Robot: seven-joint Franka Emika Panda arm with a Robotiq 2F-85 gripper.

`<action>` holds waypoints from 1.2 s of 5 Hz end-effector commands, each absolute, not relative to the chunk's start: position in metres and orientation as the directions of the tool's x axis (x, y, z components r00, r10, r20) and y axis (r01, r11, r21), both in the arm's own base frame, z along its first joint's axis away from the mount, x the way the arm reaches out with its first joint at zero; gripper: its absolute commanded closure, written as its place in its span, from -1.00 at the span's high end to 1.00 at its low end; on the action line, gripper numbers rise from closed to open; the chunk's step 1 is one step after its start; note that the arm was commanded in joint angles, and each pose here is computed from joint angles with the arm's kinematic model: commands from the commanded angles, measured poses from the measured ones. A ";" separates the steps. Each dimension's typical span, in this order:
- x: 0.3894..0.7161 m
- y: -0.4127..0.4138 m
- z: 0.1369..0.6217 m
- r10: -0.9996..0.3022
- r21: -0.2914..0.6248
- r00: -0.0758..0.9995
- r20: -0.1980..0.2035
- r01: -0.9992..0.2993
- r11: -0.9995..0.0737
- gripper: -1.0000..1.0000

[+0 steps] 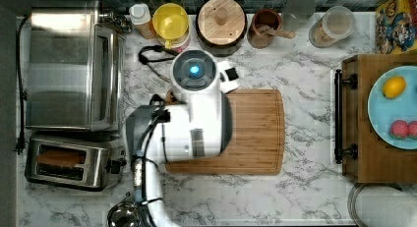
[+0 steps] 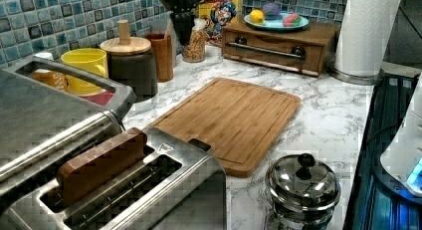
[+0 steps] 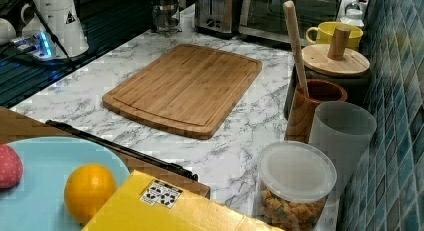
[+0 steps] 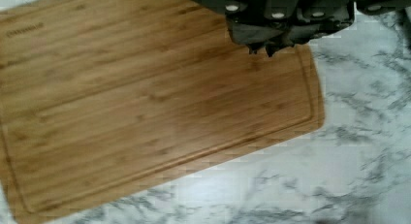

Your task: Turn on the toaster.

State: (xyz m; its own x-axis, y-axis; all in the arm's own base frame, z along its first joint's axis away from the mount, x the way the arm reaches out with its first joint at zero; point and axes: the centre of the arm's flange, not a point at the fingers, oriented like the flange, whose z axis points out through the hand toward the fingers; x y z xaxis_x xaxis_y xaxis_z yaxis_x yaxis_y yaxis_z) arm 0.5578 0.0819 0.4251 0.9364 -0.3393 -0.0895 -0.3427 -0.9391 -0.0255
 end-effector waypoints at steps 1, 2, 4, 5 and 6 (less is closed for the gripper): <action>0.510 0.212 0.425 -0.064 -0.067 0.993 -0.094 -0.071 -0.995 -1.00; 0.499 0.224 0.414 -0.060 -0.057 0.991 -0.122 -0.067 -0.996 -1.00; 0.460 0.260 0.415 -0.024 -0.051 0.990 -0.139 -0.032 -0.998 -1.00; 0.447 0.276 0.416 0.008 -0.060 0.983 -0.182 -0.003 -0.998 -1.00; 0.424 0.296 0.424 0.049 -0.081 0.988 -0.148 0.037 -0.996 -1.00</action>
State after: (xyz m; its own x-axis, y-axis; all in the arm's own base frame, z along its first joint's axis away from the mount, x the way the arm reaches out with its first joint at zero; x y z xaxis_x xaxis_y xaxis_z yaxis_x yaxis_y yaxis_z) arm 0.4552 0.2683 0.3948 0.9801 0.0219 -0.1973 0.0095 -0.9979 -0.0638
